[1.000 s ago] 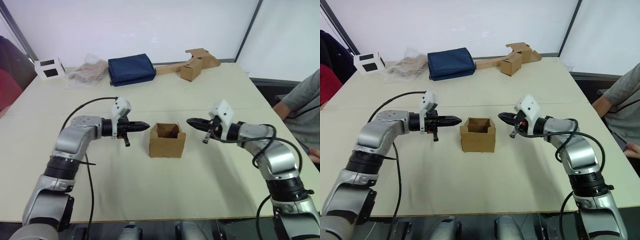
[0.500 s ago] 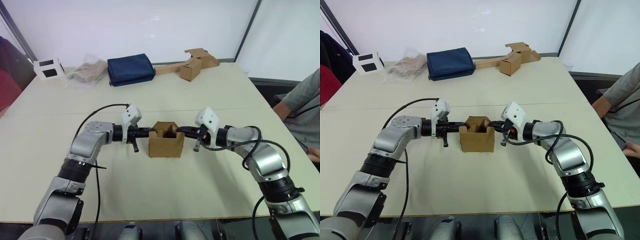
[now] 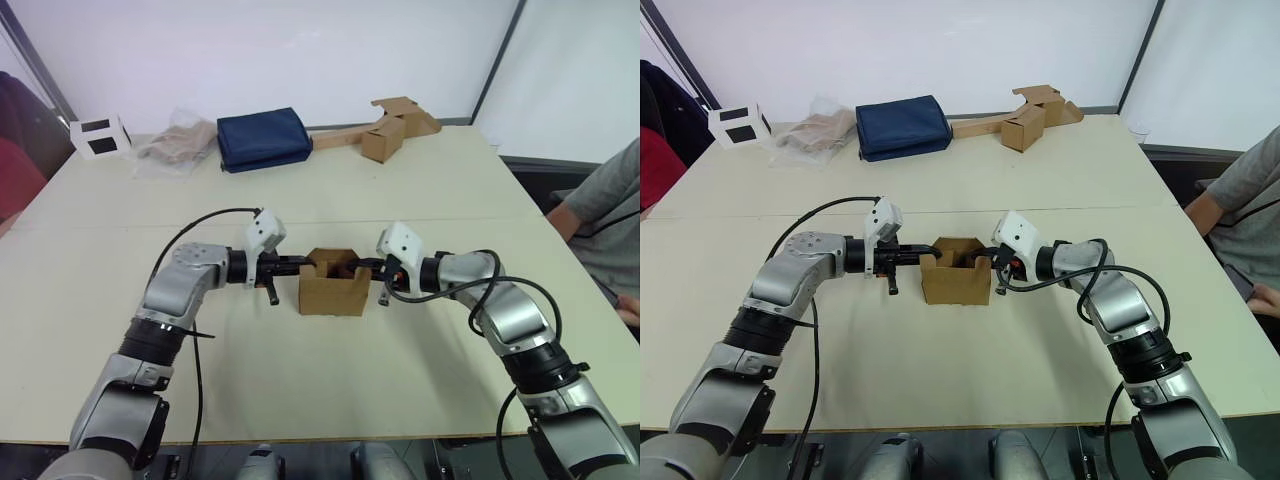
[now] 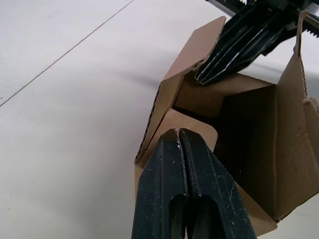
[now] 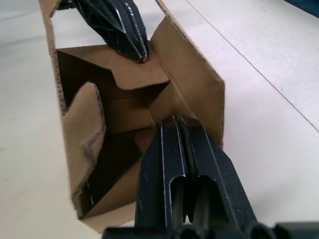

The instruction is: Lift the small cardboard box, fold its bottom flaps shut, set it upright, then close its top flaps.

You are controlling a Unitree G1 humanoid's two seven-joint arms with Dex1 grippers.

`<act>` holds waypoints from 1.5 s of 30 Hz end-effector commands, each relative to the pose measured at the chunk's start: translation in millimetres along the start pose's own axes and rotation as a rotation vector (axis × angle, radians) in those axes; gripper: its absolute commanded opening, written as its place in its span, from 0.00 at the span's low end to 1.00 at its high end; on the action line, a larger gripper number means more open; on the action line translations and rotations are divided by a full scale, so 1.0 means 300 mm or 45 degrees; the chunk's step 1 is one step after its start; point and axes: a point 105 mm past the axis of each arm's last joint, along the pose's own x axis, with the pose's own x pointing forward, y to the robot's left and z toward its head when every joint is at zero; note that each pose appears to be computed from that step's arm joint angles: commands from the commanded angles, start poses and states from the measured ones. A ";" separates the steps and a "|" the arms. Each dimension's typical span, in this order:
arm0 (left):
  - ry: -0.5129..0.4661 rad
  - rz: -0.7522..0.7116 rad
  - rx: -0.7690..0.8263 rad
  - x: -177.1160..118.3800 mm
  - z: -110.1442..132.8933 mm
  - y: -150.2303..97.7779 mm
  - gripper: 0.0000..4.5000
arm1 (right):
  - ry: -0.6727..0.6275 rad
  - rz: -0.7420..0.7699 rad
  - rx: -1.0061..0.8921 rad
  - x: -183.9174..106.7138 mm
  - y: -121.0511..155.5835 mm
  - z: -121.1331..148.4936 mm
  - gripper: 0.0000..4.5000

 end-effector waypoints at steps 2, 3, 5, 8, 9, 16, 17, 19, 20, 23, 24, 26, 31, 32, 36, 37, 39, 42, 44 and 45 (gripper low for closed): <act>-0.034 0.011 -0.010 -0.011 0.023 0.013 0.01 | -0.082 -0.015 -0.022 -0.031 -0.025 0.068 0.00; -0.050 0.008 -0.015 -0.016 0.035 0.015 0.01 | -0.101 -0.015 -0.015 -0.039 -0.027 0.082 0.00; -0.081 0.005 -0.031 -0.031 0.060 0.021 0.01 | -0.138 -0.011 -0.003 -0.057 -0.029 0.108 0.00; -0.125 0.032 -0.034 -0.061 0.114 0.050 0.01 | -0.207 -0.016 0.028 -0.102 -0.040 0.163 0.00; -0.103 0.037 -0.005 -0.071 0.120 0.056 0.01 | -0.228 -0.027 0.037 -0.122 -0.045 0.183 0.00; -0.064 0.152 0.004 -0.097 0.107 0.139 0.01 | -0.281 0.107 0.074 -0.200 0.052 0.296 0.00; -0.048 0.182 0.003 -0.093 0.092 0.156 0.01 | -0.260 0.154 0.076 -0.195 0.087 0.291 0.00; 0.013 0.215 0.017 -0.073 0.046 0.178 0.01 | -0.209 0.219 0.079 -0.173 0.149 0.270 0.00; 0.036 0.218 0.026 -0.064 0.030 0.184 0.01 | -0.191 0.233 0.079 -0.165 0.165 0.262 0.00; 0.110 0.183 0.014 -0.019 -0.049 0.176 0.01 | -0.150 0.244 0.078 -0.123 0.207 0.224 0.00; 0.109 0.177 -0.005 -0.008 -0.061 0.174 0.01 | -0.130 0.236 0.073 -0.111 0.211 0.210 0.00; 0.079 0.159 -0.046 0.009 -0.064 0.169 0.01 | -0.054 0.198 0.044 -0.093 0.205 0.175 0.00; 0.036 0.103 -0.100 0.051 -0.077 0.140 0.01 | -0.038 0.143 0.043 -0.072 0.183 0.150 0.00; 0.026 0.089 -0.109 0.054 -0.075 0.134 0.01 | -0.031 0.127 0.032 -0.068 0.173 0.144 0.00; 0.025 0.071 -0.116 0.057 -0.080 0.121 0.01 | -0.029 0.079 0.025 -0.059 0.136 0.126 0.00; 0.027 0.068 -0.117 0.057 -0.082 0.118 0.01 | -0.027 0.073 0.025 -0.057 0.130 0.121 0.00; 0.026 0.063 -0.120 0.056 -0.084 0.111 0.01 | -0.012 0.081 0.035 -0.048 0.125 0.105 0.00; 0.024 0.064 -0.125 0.055 -0.084 0.107 0.01 | -0.009 0.077 0.059 -0.033 0.113 0.094 0.00; 0.021 0.065 -0.129 0.055 -0.084 0.104 0.01 | -0.028 0.079 0.087 -0.024 0.109 0.098 0.00; 0.011 0.060 -0.140 0.055 -0.080 0.100 0.01 | -0.036 0.082 0.099 -0.019 0.108 0.100 0.00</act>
